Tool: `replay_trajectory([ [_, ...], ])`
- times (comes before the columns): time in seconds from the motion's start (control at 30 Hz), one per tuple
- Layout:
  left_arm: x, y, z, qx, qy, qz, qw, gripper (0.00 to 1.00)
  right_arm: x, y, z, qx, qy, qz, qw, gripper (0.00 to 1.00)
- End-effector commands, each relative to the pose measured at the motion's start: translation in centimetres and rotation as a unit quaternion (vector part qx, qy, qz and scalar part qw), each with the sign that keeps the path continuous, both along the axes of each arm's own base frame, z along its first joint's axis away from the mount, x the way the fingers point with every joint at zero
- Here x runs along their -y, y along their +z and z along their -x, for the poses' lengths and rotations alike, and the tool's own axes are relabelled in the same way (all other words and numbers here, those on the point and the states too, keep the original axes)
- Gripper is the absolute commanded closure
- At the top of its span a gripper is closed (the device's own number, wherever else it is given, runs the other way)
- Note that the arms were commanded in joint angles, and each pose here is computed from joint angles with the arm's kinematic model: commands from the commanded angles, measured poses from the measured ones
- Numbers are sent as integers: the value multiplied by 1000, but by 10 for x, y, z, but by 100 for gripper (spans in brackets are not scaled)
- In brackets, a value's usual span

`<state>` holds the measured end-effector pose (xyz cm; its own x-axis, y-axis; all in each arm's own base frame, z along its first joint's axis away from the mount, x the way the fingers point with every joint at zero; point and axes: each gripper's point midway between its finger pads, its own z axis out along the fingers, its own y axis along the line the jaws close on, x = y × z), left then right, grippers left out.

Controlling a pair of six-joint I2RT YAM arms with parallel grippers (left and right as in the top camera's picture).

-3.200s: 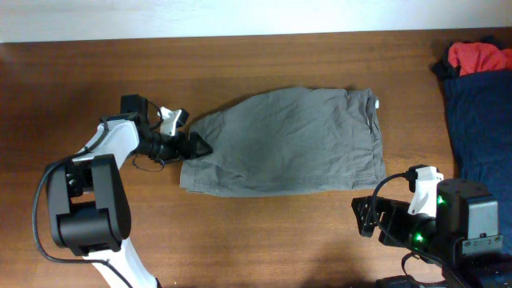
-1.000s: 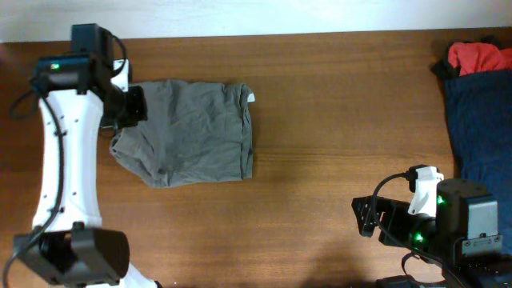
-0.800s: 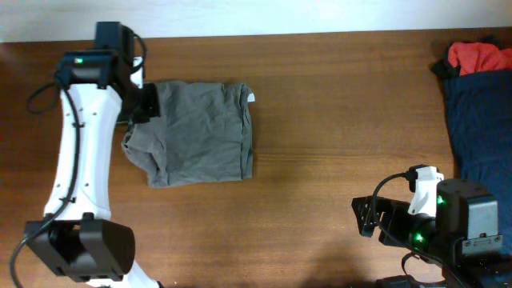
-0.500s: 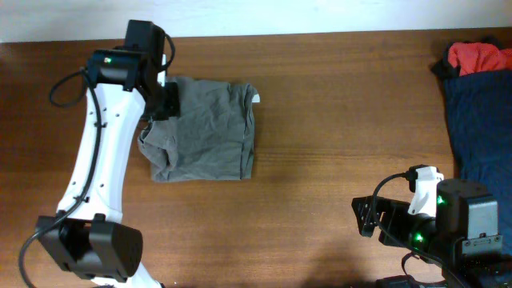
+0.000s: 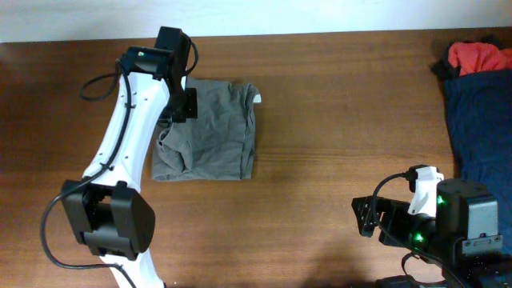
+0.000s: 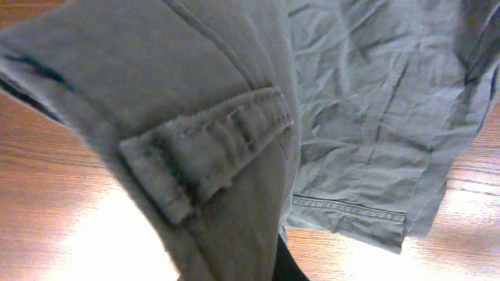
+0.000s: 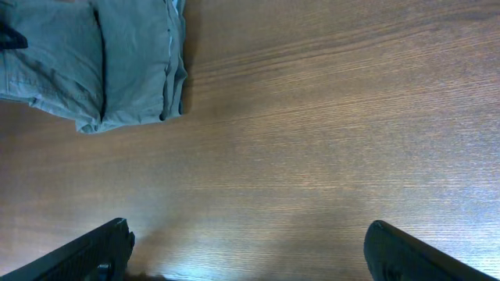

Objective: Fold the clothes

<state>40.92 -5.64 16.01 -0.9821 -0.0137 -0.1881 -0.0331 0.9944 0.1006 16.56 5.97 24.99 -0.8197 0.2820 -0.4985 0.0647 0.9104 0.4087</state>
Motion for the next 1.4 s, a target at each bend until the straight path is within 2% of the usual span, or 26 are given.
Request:
replay_trajectory([
  [0.0, 12, 9, -6, 20, -2, 14, 1000, 98, 2, -2, 0, -3, -5, 4, 1000, 1],
  [0.13, 36, 7, -12, 29, -21, 56, 998, 87, 2, -2, 0, -3, -5, 4, 1000, 1],
  [0.3, 54, 6, -17, 39, -37, 77, 996, 84, 2, -2, 0, -3, -5, 4, 1000, 1],
  [0.33, 56, 6, -17, 40, -39, 78, 995, 81, 2, -2, 0, -3, -5, 4, 1000, 1],
  [0.4, 60, 5, -18, 41, -43, 79, 995, 69, 2, -2, 0, -3, -5, 4, 1000, 1],
  [0.5, 61, 2, -19, 39, -43, 79, 995, 67, 2, -2, 0, -3, -5, 4, 1000, 1],
  [0.57, 61, 0, -18, 36, -43, 79, 995, 59, 2, -2, 0, -3, -5, 4, 1000, 1],
  [0.9, 61, 0, -17, 33, -46, 81, 995, 57, 2, -2, 0, -3, -5, 4, 1000, 1],
  [0.93, 61, 0, -17, 33, -47, 81, 995, 54, 2, -2, 0, -3, -5, 4, 1000, 1],
  [1.03, 61, 1, -20, 39, -58, 79, 994, 38, 2, -2, 0, -3, -5, 4, 1000, 1],
  [1.07, 61, 1, -22, 41, -61, 76, 994, 36, 2, -2, 0, -3, -5, 4, 1000, 1],
  [1.13, 55, -2, -24, 43, -56, 61, 996, 39, 2, -2, 0, -3, -5, 4, 1000, 1],
  [1.17, 51, -5, -25, 41, -45, 50, 997, 47, 2, -2, 0, -3, -5, 4, 1000, 1],
  [1.2, 48, -10, -25, 36, -33, 42, 998, 48, 2, -2, 0, -3, -5, 4, 1000, 1],
  [1.37, 58, -41, -23, -10, -30, 71, 997, 48, 2, -2, 0, -3, -5, 4, 1000, 1],
])
